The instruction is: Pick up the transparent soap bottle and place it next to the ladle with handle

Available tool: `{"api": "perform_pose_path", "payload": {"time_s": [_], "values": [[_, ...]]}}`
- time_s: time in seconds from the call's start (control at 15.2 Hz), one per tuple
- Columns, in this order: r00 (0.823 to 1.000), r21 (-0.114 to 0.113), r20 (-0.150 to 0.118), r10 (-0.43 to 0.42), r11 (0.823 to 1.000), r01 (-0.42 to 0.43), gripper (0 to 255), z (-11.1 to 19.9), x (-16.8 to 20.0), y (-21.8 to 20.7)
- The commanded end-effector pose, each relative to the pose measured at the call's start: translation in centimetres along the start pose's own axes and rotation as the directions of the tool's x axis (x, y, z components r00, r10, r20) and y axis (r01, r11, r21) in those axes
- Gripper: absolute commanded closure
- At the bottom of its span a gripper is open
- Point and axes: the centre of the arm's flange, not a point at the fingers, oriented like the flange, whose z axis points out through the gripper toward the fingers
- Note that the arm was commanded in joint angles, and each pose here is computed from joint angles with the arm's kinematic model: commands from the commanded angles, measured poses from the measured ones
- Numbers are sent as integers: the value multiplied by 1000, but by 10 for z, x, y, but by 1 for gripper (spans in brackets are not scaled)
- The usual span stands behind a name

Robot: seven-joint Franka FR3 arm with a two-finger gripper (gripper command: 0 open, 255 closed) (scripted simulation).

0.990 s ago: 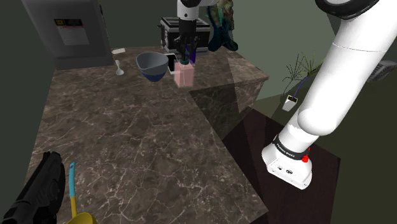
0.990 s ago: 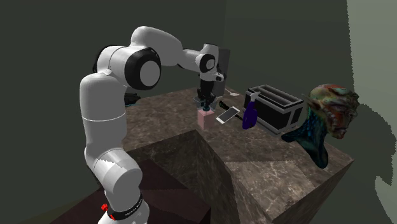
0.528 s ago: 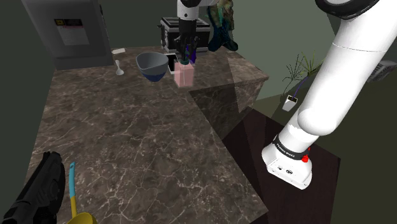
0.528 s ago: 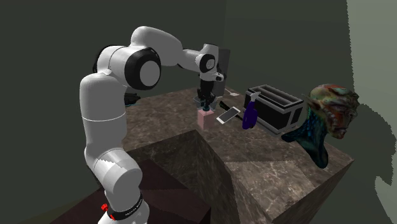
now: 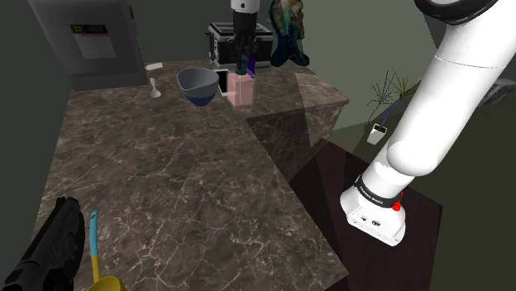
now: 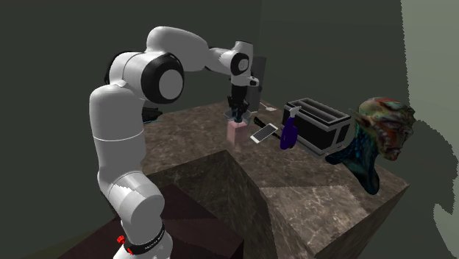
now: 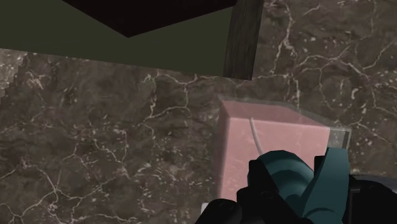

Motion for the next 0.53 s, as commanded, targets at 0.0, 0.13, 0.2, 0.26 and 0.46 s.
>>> {"api": "perform_pose_path", "payload": {"time_s": [0.0, 0.13, 0.2, 0.26, 0.46], "values": [[1000, 0, 0, 0, 1000, 0, 255, -10, 1, 0], [1000, 0, 0, 0, 1000, 0, 255, -21, 0, 0], [1000, 0, 0, 0, 1000, 0, 255, -26, -1, 0], [1000, 0, 0, 0, 1000, 0, 255, -31, -1, -1], [1000, 0, 0, 0, 1000, 0, 255, -47, -3, -1]]}}
